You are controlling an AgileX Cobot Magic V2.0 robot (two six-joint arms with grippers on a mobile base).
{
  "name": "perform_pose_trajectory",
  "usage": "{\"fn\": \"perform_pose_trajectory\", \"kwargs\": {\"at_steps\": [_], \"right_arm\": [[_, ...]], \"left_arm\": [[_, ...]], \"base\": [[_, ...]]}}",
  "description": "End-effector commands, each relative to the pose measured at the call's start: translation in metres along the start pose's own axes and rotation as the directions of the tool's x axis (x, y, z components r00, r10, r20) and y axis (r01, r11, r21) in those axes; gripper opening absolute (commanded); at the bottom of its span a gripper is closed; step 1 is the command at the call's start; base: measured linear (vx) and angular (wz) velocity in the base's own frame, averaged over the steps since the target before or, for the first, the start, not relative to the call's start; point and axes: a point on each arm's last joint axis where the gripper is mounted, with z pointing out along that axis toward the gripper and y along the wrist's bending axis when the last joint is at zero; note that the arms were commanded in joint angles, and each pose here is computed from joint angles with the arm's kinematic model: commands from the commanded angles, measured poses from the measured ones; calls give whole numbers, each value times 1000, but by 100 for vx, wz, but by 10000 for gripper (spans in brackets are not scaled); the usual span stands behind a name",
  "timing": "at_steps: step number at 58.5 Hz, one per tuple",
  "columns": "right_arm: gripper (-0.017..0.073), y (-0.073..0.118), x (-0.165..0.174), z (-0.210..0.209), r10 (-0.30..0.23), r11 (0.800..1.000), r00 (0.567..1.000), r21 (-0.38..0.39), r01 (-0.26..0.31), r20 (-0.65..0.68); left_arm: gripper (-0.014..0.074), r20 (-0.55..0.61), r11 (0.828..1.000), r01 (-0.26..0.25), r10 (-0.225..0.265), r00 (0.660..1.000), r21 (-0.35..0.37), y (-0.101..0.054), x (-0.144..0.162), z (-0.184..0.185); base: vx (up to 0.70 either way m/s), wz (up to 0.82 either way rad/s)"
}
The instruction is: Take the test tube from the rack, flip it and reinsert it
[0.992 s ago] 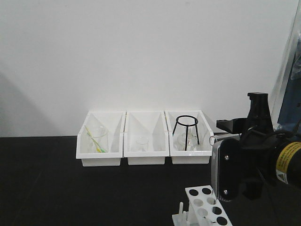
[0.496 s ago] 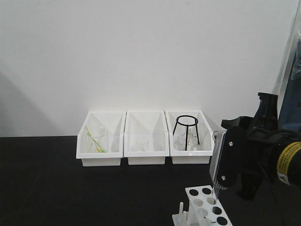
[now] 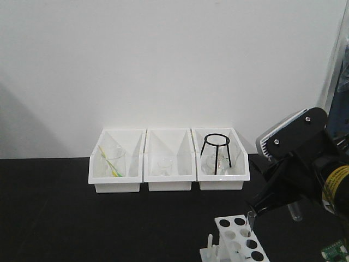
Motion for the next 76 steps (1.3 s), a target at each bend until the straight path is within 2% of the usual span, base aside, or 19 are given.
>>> {"fn": "perform_pose_trajectory", "kwargs": {"at_steps": [1,8,12,16,20,23,29,31,32,33,34,35,42,50,52,76], "right_arm": [[-9,-7,-20,-11,62,998,993,3,-62,100],[-9,-7,-20,-11,104,994,990,-1,-105,100],[-9,-7,-20,-11,157,988,983,-5,-157,96],[-9,-10,-18,-11,244,970,965,-7,-245,92],[-9,-13,-17,-10,339,941,937,-16,-339,87],[-9,-13,-16,-10,364,931,927,-26,-363,87],[-9,-10,-20,-10,356,934,927,-71,-350,121],[-9,-10,-23,-11,376,926,916,-85,-367,141],[-9,-10,-24,-11,361,932,920,-87,-351,154],[-9,-10,-25,-11,378,925,912,-93,-367,161],[-9,-10,-26,-11,366,930,914,-93,-354,174],[-9,-10,-26,-11,379,925,908,-97,-367,179],[-9,-11,-27,-10,354,935,911,-91,-342,211],[-9,-8,-15,-11,438,897,832,-94,-433,341],[-9,-6,-9,-10,441,893,823,-89,-440,358],[-9,15,42,4,420,900,825,-60,-431,378]], "left_arm": [[-6,96,1000,1,-3,995,23,-2,-8,-1],[-6,96,1000,1,-3,995,23,-2,-8,-1],[-6,96,1000,1,-3,995,23,-2,-8,-1],[-6,96,1000,1,-3,995,23,-2,-8,-1],[-6,96,1000,1,-3,995,23,-2,-8,-1],[-6,96,1000,1,-3,995,23,-2,-8,-1],[-6,96,1000,1,-3,995,23,-2,-8,-1],[-6,96,1000,1,-3,995,23,-2,-8,-1],[-6,96,1000,1,-3,995,23,-2,-8,-1],[-6,96,1000,1,-3,995,23,-2,-8,-1],[-6,96,1000,1,-3,995,23,-2,-8,-1],[-6,96,1000,1,-3,995,23,-2,-8,-1],[-6,96,1000,1,-3,995,23,-2,-8,-1],[-6,96,1000,1,-3,995,23,-2,-8,-1],[-6,96,1000,1,-3,995,23,-2,-8,-1],[-6,96,1000,1,-3,995,23,-2,-8,-1]], "base": [[0,0],[0,0],[0,0],[0,0],[0,0],[0,0],[0,0],[0,0],[0,0],[0,0],[0,0],[0,0],[0,0],[0,0],[0,0],[0,0]]}}
